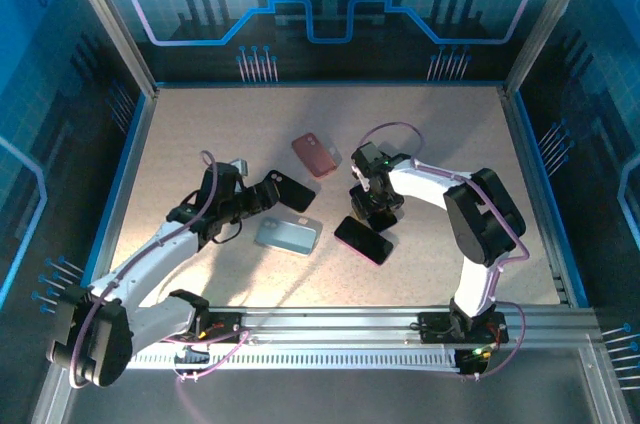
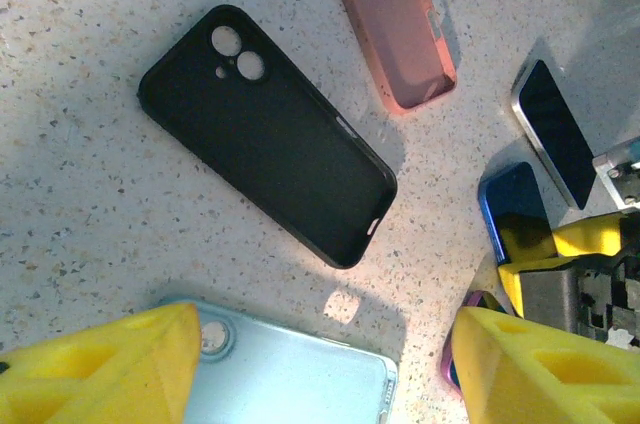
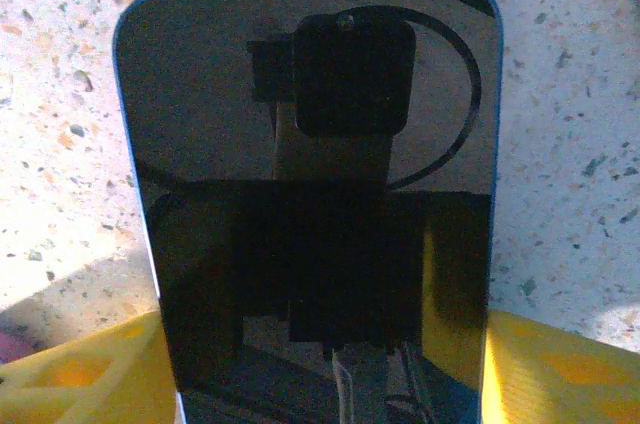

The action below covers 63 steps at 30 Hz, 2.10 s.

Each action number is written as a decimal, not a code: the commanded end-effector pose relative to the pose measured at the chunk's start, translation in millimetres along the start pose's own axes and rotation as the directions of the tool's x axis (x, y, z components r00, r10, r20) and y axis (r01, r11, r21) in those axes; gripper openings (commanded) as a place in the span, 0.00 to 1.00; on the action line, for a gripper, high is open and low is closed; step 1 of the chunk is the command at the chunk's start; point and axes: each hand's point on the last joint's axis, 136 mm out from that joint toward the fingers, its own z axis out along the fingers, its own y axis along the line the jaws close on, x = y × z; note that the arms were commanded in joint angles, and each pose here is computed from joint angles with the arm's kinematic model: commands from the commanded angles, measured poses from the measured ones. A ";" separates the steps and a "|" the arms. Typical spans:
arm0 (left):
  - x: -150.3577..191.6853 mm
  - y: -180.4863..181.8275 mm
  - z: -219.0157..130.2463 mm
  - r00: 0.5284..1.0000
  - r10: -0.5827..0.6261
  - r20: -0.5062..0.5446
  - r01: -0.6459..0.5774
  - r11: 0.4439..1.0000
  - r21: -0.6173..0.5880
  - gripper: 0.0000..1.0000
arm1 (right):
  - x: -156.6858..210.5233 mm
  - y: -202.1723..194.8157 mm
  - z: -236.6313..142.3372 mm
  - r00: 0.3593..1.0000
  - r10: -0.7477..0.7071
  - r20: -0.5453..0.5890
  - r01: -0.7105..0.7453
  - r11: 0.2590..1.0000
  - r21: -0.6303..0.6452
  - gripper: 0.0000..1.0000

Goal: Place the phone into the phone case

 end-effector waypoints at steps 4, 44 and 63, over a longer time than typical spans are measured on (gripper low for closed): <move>-0.9 -19.0 0.2 0.999 0.023 -0.026 -0.022 0.998 0.055 0.67 | -1.5 -2.6 1.9 0.999 -0.035 -0.009 0.035 0.999 0.041 0.66; 28.6 -166.7 101.8 0.963 0.010 -0.269 0.110 0.896 0.429 0.56 | -34.1 39.4 -99.3 0.982 0.004 0.189 0.046 0.964 -0.261 0.65; 37.3 -174.3 122.8 0.957 0.012 -0.291 0.122 0.891 0.437 0.32 | -39.2 51.0 -109.4 0.978 0.021 0.207 0.047 0.947 -0.319 0.64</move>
